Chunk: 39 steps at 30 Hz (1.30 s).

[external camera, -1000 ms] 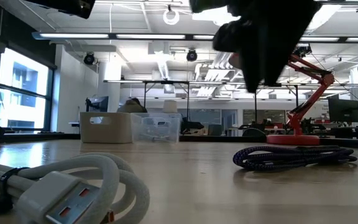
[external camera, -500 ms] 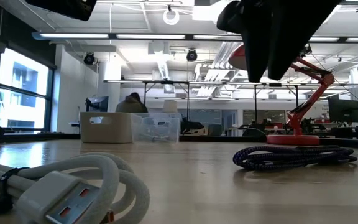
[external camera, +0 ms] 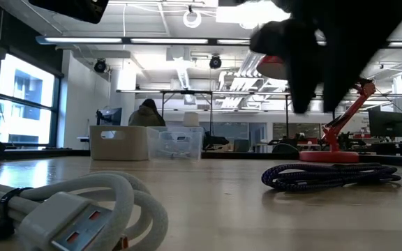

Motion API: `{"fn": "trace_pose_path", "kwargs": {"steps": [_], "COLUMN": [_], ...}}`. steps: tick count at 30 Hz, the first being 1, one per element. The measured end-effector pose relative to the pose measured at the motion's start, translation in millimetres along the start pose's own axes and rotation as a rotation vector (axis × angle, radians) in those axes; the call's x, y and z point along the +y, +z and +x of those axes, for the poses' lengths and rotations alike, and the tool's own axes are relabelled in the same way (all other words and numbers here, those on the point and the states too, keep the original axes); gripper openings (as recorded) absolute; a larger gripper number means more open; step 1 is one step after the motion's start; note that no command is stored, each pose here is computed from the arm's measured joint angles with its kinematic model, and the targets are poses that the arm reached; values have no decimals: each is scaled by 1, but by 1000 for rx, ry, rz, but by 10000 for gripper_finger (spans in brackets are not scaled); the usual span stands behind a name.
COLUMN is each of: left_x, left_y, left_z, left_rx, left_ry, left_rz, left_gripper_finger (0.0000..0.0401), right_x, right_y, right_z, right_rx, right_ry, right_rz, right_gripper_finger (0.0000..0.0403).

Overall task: Pick & Place USB Port
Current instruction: Put the violet patterned charger cable into the gray bin

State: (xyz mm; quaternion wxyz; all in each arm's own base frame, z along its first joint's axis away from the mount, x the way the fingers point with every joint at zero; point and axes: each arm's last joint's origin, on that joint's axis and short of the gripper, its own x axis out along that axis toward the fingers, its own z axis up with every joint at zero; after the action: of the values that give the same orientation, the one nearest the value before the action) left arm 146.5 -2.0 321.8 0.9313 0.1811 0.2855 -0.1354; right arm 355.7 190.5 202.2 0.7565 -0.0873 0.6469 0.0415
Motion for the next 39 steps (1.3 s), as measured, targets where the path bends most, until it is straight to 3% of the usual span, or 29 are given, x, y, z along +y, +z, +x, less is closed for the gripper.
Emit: {"fn": "trace_pose_path", "kwargs": {"steps": [7,23,31,35,39], "left_x": [0,0,0,-3,-6], "left_y": [0,0,-1,-12,-23], "left_z": [0,0,1,12,28], "left_rx": [0,0,0,36,12], "left_ry": [-1,0,0,-16,-3], "left_rz": [-3,-5,-8,-61,-30], "left_gripper_finger": [111,111,111,111,111], "right_x": [-4,-29,-39,-41,-44], "right_y": [-14,-23,-23,-17,-7], "right_z": [34,65,67,64,51], "right_rx": [41,25,15,-34,-79], "right_ry": [42,60,-45,-183,-289], "right_rz": [3,36,132,141,119], "right_gripper_finger": [158,145,17,21,11]}}
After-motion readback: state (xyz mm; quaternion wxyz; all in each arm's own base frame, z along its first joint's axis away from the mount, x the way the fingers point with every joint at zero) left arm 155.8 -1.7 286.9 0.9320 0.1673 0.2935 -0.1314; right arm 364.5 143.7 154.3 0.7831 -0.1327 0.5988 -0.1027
